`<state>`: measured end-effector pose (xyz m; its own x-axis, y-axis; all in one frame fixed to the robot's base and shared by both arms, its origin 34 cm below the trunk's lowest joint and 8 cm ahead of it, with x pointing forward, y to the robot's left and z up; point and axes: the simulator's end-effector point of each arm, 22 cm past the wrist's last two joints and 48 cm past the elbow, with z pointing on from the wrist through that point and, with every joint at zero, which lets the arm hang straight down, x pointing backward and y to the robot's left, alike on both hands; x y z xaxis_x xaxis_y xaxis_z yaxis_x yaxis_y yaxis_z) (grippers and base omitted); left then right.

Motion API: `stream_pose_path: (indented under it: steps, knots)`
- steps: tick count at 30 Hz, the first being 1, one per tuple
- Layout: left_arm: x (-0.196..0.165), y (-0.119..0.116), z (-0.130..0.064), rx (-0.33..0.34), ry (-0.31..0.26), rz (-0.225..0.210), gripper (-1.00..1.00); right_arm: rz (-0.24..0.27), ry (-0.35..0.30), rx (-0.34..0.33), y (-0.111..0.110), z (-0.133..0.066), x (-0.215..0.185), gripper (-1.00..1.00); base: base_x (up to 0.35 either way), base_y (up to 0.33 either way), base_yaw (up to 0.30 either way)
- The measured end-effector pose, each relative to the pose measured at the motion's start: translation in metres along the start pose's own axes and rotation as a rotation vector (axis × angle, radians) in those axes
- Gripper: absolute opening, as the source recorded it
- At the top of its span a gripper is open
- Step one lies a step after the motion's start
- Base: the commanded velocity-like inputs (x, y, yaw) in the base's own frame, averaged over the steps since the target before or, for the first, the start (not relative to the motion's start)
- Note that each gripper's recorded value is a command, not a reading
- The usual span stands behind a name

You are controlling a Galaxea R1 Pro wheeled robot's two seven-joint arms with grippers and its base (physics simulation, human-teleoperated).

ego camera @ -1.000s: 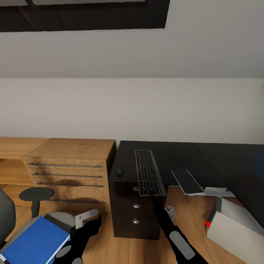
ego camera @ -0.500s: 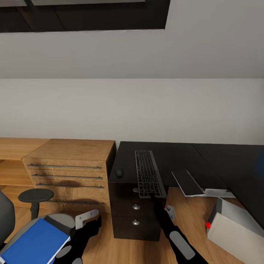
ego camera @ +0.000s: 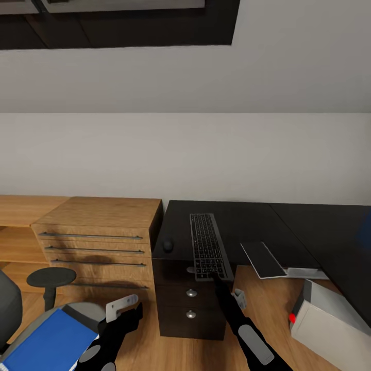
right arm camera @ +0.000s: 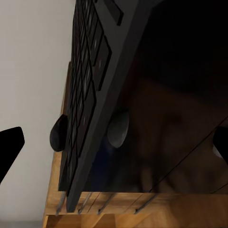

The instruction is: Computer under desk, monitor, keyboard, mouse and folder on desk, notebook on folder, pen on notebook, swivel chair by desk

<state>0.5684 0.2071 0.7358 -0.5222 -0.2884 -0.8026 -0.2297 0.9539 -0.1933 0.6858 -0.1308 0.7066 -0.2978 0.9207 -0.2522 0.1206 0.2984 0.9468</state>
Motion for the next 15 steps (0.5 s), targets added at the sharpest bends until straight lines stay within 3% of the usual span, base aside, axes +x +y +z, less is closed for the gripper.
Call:
stream_pose_path:
  steps: [7,15]
  knots:
    - [0.0000,-0.0003,-0.0002,0.001,0.000,-0.001,1.00,0.000,0.000,0.000,0.0002,-0.0001,0.0000,1.00,0.132,0.035,0.000]
    - [0.0000,-0.0003,0.0000,0.001,0.000,-0.001,1.00,0.000,0.000,0.001,-0.0003,-0.0001,0.0001,1.00,0.027,0.007,0.000]
